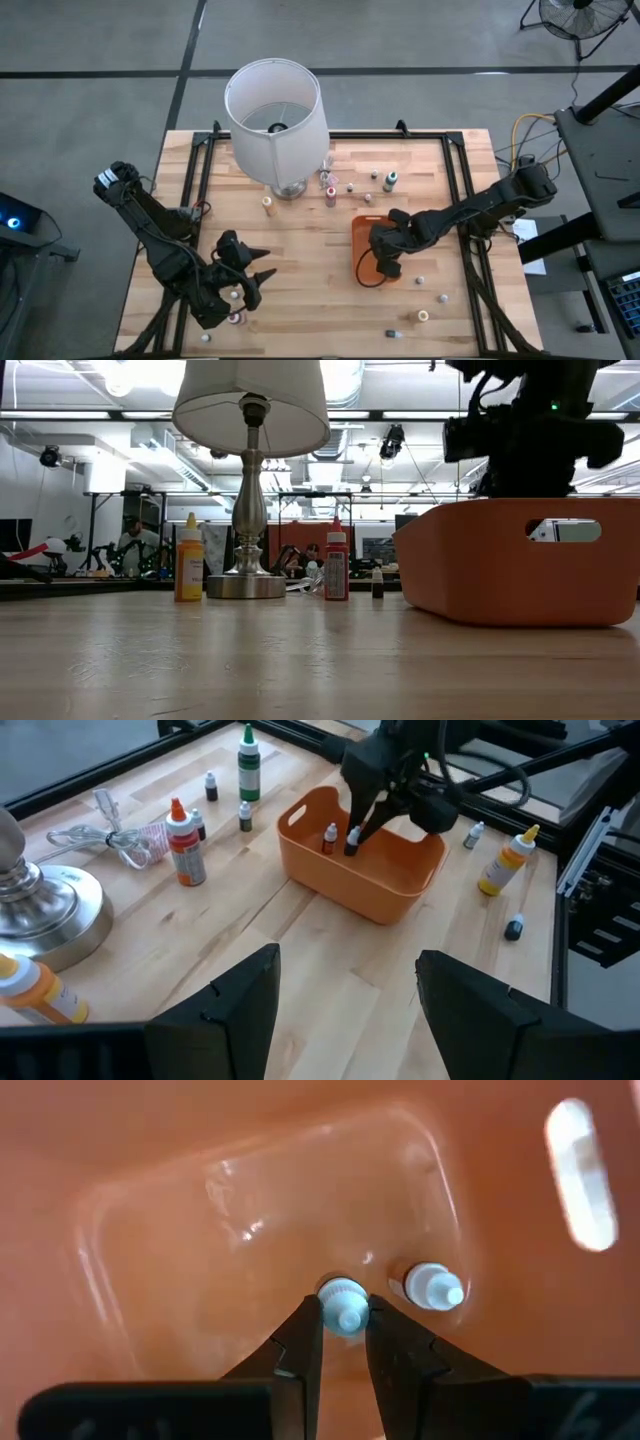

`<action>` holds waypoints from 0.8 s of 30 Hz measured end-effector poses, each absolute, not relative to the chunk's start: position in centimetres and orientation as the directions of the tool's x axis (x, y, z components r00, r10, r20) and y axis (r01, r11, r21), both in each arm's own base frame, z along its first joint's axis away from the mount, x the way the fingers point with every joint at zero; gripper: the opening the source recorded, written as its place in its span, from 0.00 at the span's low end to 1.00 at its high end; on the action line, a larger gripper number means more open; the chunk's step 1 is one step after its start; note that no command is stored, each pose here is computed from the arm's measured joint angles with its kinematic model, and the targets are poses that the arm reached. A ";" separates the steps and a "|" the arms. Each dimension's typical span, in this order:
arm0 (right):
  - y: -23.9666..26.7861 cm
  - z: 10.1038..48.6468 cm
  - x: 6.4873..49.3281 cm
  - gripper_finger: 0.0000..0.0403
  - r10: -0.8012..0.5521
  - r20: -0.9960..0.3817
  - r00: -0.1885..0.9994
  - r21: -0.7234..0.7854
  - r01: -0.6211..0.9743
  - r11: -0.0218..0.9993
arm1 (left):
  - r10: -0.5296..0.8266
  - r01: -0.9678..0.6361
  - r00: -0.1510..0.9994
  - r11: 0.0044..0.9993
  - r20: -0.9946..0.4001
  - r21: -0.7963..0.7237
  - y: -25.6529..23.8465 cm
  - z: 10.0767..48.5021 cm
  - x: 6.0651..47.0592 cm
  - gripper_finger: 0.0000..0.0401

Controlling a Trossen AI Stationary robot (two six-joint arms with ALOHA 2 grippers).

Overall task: Pick & Place food coloring
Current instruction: Put the small food coloring bottle into the orange bin

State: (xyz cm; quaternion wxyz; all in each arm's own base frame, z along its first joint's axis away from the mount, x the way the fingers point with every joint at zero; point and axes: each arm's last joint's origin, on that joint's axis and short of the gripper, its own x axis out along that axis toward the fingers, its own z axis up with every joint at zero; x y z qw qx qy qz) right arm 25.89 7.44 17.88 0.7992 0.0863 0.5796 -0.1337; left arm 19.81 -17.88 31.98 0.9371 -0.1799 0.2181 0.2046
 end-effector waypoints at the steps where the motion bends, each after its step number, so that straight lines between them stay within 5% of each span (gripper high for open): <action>1: 7.5 17.6 26.0 0.15 -0.113 -0.953 0.282 -0.021 0.308 0.951 | 0.306 -0.462 0.821 0.851 -0.482 -0.248 -17.9 32.0 19.8 0.51; 24: 7.7 16.4 26.3 0.15 -0.135 -0.958 0.252 -0.054 0.303 0.951 | 0.305 -0.466 0.821 0.846 -0.483 -0.259 -17.9 32.0 19.8 0.51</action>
